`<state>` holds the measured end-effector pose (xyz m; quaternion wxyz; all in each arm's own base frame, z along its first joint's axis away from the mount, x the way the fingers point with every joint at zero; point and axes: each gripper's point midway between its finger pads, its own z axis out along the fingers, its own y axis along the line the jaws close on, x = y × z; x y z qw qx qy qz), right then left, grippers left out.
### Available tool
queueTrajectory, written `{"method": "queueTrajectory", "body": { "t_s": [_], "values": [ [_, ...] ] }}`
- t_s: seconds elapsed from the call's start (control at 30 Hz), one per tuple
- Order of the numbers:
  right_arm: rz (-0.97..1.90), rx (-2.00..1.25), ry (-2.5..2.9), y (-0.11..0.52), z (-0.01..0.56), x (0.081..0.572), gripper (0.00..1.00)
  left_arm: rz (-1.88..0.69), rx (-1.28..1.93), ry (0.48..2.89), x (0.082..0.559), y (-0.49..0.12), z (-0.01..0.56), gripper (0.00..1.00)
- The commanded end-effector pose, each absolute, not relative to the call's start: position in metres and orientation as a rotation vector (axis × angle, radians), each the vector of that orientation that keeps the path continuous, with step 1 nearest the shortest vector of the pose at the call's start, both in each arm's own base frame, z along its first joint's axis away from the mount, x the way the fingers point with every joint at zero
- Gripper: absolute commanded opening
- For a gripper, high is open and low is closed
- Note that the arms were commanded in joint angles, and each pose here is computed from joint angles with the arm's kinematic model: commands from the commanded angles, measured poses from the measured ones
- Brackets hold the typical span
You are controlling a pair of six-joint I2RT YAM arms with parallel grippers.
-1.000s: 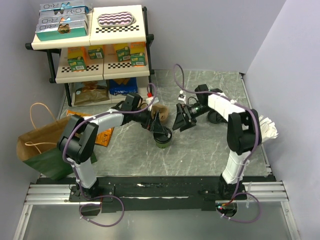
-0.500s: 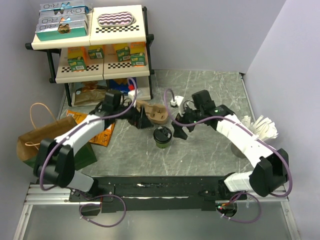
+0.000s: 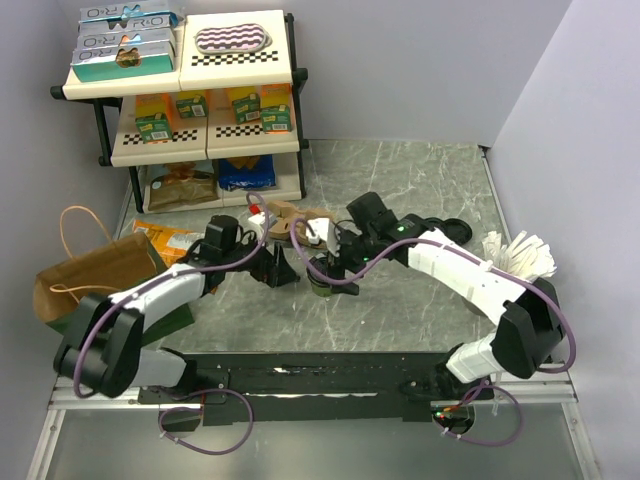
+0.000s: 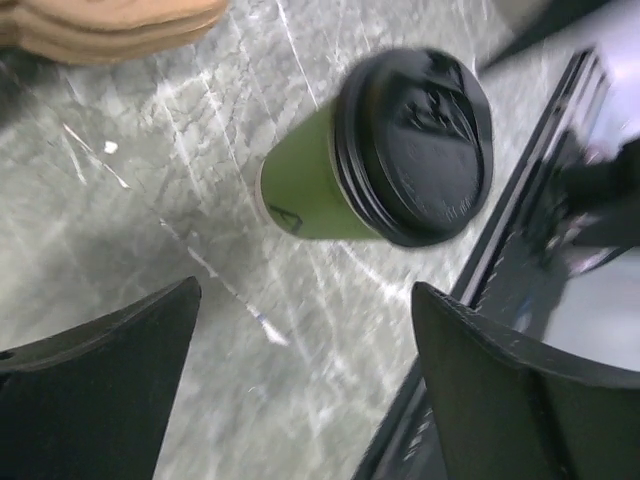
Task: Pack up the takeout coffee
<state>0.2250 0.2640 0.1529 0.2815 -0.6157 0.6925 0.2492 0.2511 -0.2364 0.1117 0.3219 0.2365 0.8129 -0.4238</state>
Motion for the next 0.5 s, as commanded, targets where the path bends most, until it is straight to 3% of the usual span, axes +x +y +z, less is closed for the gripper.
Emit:
{"method": "queueTrajectory", "body": {
  "t_s": [0.0, 0.17, 0.37, 0.47],
  "values": [
    [0.658, -1.75, 1.753, 0.279, 0.156, 0.22, 1.0, -1.302, 0.345, 2.202, 0.257, -0.253, 0.114, 0.88],
    [0.54, -1.794, 1.735, 0.285, 0.145, 0.229, 1.0, -1.343, 0.315, 2.177, 0.25, -0.254, 0.102, 0.73],
    [0.462, -1.796, 1.736, 0.287, 0.14, 0.245, 1.0, -1.499, 0.311, 2.199, 0.23, -0.266, 0.086, 0.15],
    [0.416, -1.796, 1.738, 0.285, 0.136, 0.252, 1.0, -1.56, 0.346, 2.208, 0.226, -0.278, 0.08, 0.01]
  ]
}}
